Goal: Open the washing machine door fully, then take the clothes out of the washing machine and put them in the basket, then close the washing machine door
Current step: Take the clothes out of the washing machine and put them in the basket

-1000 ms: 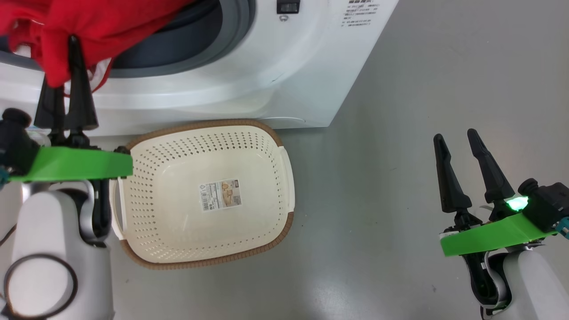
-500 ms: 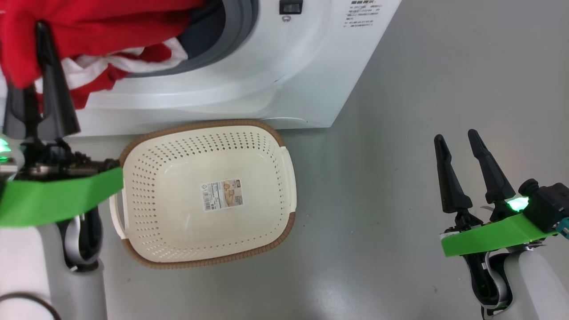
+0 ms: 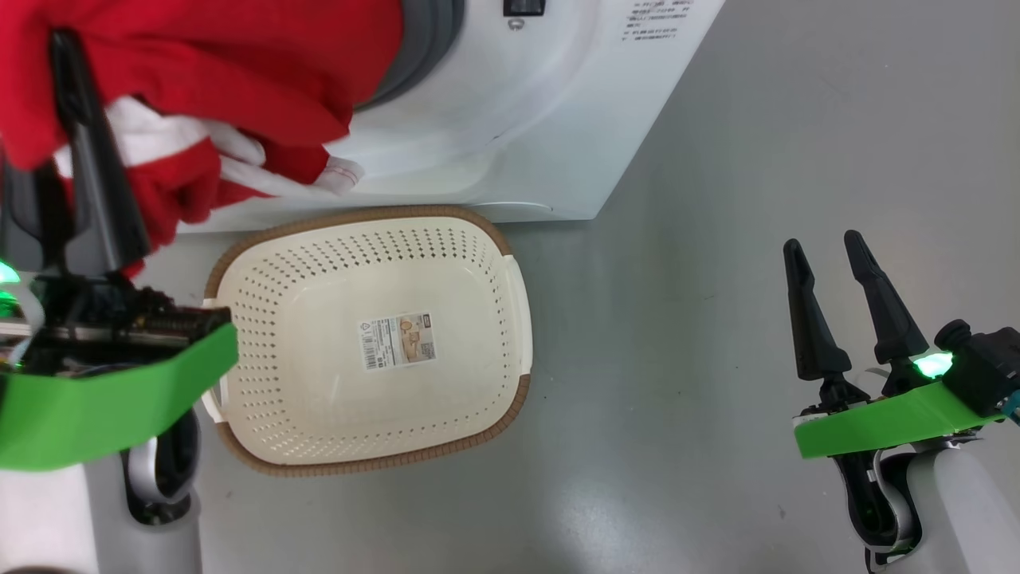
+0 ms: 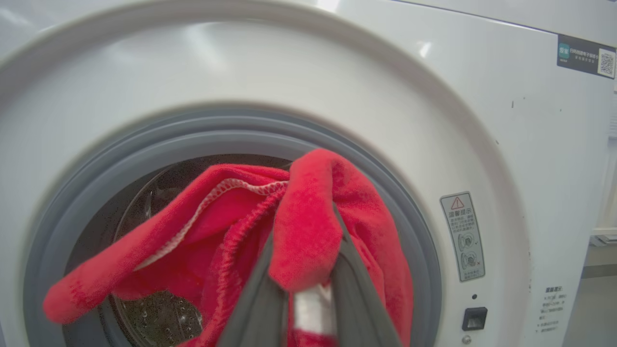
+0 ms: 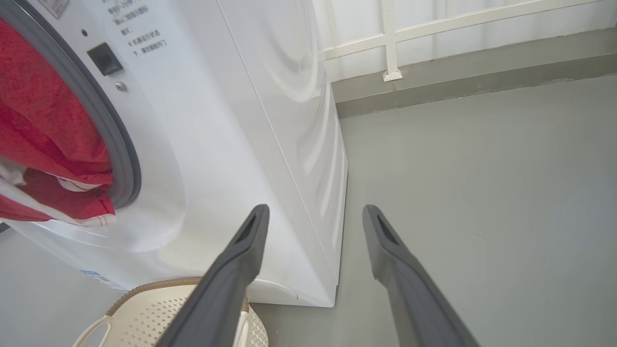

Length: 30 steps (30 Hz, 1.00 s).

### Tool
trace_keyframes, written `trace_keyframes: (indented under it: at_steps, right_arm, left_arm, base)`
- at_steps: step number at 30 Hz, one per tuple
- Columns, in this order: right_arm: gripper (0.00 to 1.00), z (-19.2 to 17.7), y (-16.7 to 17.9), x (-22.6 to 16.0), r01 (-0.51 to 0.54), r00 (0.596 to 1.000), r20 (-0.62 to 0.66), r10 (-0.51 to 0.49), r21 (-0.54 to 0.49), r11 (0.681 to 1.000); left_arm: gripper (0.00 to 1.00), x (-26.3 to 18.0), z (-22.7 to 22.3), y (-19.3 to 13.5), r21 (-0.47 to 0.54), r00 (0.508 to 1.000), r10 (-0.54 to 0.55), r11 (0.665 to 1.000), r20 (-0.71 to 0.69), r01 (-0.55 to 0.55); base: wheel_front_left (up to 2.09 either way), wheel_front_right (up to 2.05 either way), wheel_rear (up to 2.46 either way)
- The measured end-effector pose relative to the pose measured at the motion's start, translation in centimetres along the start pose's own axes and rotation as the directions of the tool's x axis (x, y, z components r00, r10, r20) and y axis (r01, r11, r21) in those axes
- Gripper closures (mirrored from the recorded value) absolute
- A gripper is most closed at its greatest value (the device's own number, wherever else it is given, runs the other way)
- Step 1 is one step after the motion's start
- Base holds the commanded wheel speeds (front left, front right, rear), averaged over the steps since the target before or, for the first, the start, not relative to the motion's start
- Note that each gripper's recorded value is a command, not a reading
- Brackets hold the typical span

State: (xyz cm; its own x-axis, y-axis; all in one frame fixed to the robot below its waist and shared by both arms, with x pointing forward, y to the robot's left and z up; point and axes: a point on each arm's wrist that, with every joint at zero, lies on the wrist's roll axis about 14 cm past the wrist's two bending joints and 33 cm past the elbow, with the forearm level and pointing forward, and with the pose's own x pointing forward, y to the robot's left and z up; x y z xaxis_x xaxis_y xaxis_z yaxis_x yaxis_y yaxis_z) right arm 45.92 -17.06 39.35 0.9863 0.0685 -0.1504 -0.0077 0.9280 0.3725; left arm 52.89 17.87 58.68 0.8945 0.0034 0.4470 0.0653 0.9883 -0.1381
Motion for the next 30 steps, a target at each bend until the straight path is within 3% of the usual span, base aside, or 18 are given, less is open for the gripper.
trace_keyframes:
  at_steps: [12,30]
  right_arm:
    - [0.00,-1.0,-0.8,0.1,0.020,1.000,-0.022,-0.020,0.000,1.000]
    - [0.00,-3.1,-1.5,1.4,0.033,0.998,-0.059,-0.032,0.005,0.999]
  left_arm:
    - [1.00,-3.6,-8.4,1.1,-0.060,0.964,0.051,0.996,-0.261,-0.069]
    - [1.00,-11.6,-20.4,1.3,-0.071,0.780,0.070,0.987,-0.621,-0.146]
  base:
    - [0.00,0.00,0.00]
    - [0.00,0.00,0.00]
